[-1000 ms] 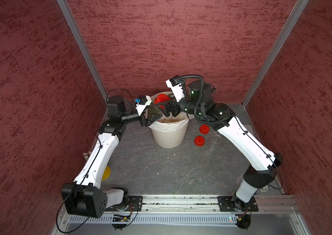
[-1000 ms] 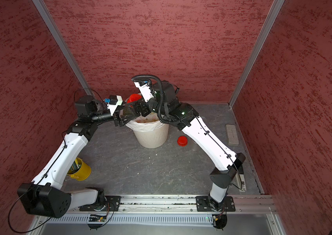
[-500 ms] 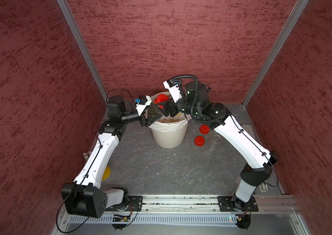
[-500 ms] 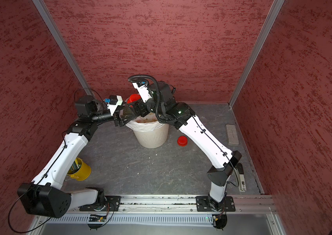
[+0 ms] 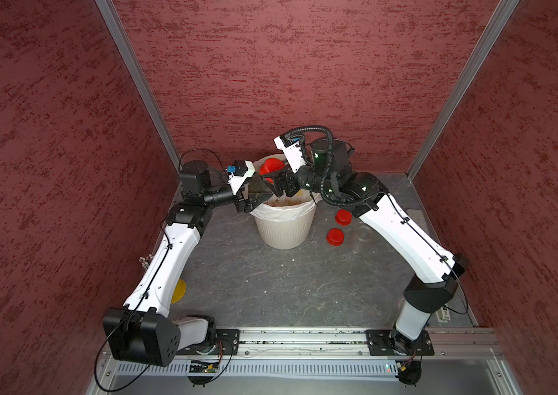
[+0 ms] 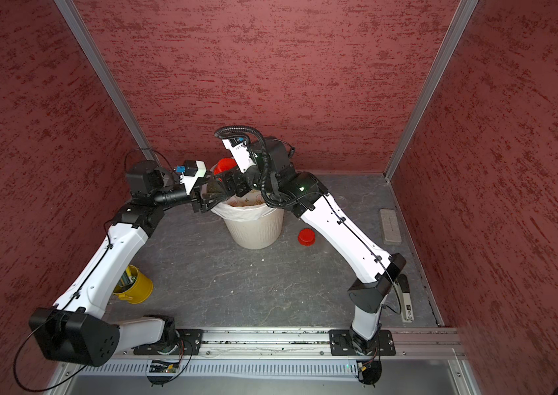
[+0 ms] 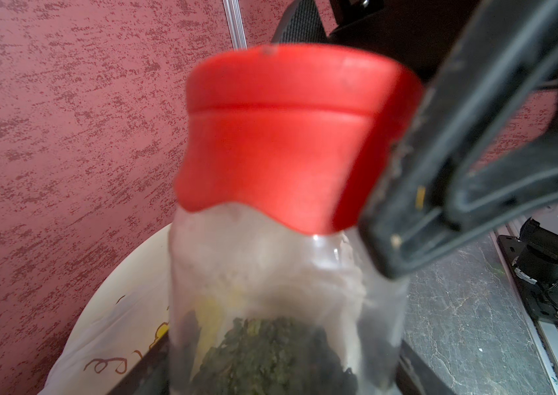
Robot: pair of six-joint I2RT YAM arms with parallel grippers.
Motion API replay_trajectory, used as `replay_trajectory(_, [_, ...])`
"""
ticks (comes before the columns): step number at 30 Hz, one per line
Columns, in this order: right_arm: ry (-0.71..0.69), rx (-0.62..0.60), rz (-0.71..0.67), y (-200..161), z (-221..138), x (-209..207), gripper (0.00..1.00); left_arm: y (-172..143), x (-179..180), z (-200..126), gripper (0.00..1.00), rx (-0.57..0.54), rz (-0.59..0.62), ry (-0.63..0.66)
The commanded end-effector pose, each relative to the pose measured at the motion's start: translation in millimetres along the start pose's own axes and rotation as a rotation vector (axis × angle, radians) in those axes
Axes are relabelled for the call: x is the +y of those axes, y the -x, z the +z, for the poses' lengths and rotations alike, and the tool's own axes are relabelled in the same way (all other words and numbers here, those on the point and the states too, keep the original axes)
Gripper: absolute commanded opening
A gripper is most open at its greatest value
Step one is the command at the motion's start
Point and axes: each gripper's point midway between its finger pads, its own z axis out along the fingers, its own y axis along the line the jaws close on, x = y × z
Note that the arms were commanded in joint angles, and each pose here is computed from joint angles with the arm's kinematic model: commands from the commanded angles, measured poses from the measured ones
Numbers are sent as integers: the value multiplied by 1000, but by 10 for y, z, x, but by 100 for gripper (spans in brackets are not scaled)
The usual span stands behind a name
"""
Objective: Empty moldy tea leaves from jars
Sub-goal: Unscrew the lid from the jar.
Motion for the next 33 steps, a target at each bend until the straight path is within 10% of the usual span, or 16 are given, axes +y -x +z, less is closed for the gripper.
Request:
replay_trajectory(1, [-13, -62, -2, 189, -214, 3, 79, 130, -42, -36, 62, -27, 46, 0])
replay_trajectory(19, [54, -42, -77, 138, -265, 8, 48, 137, -78, -44, 62, -22, 48, -17])
replay_trajectory(33, [283, -36, -415, 38, -444, 214, 43, 217, -299, -81, 63, -40, 29, -139])
